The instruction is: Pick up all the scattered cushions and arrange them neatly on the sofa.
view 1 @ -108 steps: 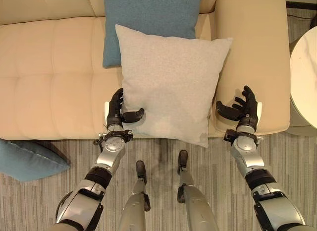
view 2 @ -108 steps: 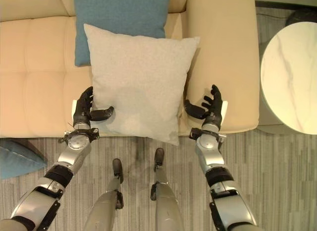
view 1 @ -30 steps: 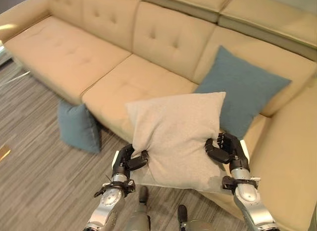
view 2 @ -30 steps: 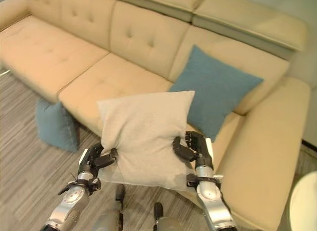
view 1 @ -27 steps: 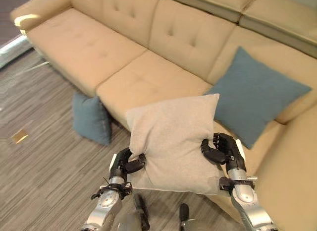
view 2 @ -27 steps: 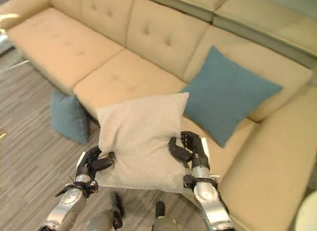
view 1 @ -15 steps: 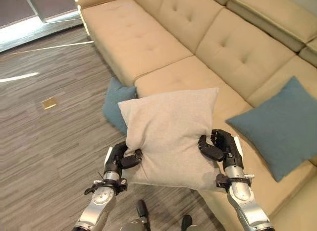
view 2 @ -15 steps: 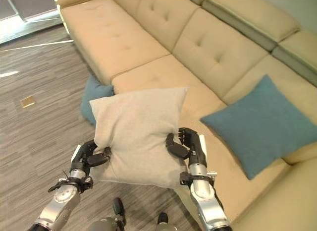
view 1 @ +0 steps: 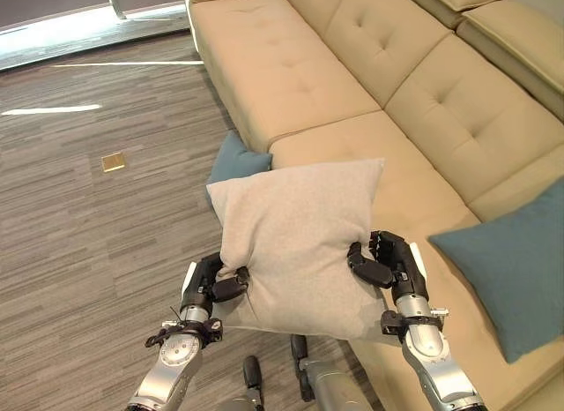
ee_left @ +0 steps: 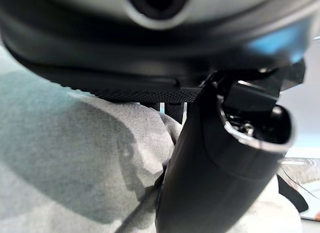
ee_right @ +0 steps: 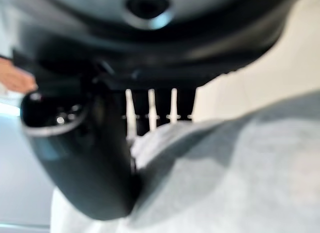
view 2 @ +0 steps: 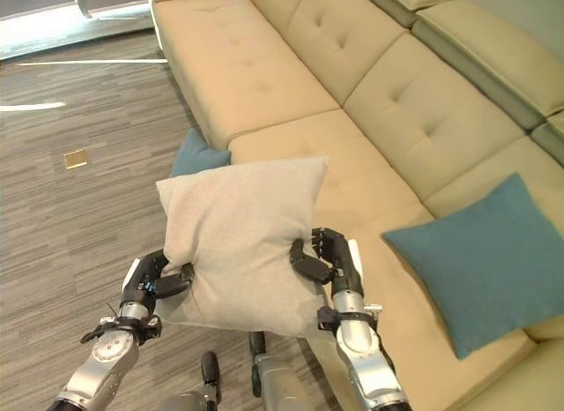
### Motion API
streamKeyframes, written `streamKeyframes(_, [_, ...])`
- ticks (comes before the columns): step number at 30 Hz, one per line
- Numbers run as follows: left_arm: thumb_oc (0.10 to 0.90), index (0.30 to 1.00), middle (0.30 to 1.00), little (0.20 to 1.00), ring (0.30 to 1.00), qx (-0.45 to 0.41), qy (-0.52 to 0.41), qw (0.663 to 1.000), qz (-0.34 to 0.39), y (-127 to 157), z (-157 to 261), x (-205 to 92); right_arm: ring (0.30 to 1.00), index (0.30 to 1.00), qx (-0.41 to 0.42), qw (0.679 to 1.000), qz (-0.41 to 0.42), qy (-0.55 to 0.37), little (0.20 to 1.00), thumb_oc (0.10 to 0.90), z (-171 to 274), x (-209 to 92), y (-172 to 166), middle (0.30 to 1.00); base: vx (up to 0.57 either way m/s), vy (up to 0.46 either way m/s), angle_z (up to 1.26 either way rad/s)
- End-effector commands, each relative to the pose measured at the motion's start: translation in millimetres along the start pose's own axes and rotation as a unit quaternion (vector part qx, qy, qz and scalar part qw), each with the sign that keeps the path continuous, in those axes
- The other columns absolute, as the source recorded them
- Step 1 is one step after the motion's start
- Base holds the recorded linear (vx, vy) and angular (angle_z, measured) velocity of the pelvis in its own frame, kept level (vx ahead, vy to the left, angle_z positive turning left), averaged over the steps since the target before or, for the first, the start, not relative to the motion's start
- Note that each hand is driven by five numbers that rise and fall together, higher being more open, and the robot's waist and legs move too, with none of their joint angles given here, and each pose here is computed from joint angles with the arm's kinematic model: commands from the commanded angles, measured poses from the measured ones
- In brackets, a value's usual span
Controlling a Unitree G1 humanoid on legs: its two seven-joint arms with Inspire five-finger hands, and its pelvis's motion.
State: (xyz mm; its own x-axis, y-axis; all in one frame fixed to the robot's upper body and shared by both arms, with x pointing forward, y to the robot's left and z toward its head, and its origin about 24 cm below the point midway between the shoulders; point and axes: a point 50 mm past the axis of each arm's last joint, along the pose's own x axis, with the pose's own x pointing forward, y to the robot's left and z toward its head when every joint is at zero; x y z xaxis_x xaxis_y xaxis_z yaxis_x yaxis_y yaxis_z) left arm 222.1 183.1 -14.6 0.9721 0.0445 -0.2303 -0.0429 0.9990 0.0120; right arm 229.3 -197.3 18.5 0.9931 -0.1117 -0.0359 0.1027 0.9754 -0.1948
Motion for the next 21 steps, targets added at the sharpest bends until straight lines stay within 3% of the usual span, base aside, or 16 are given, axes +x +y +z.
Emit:
streamKeyframes(1, [0.400, 0.300, 0.300, 0.300, 0.300, -0.050, -0.224, 0.959, -0.165, -66, 87, 2, 0.300, 0.300, 0.041, 0.980, 0.075, -0.181, 0.300, 0.400, 68, 12, 26, 0.300, 0.28, -0.177, 0.42])
streamKeyframes(13, [0.400, 0.300, 0.300, 0.300, 0.300, -0.049, -0.196, 0.962, -0.184, -70, 78, 0, 0.300, 0.300, 0.040, 0.985, 0.044, -0.160, 0.300, 0.400, 58, 8, 9, 0.300, 0.18, -0.054, 0.17])
streamKeyframes(21, [0.400, 0.300, 0.300, 0.300, 0.300, -0.049, -0.190, 0.966, -0.169, -64, 73, -5, 0.300, 0.300, 0.045, 0.986, 0.058, -0.152, 0.300, 0.400, 55, 7, 17, 0.300, 0.23, 0.095, -0.39])
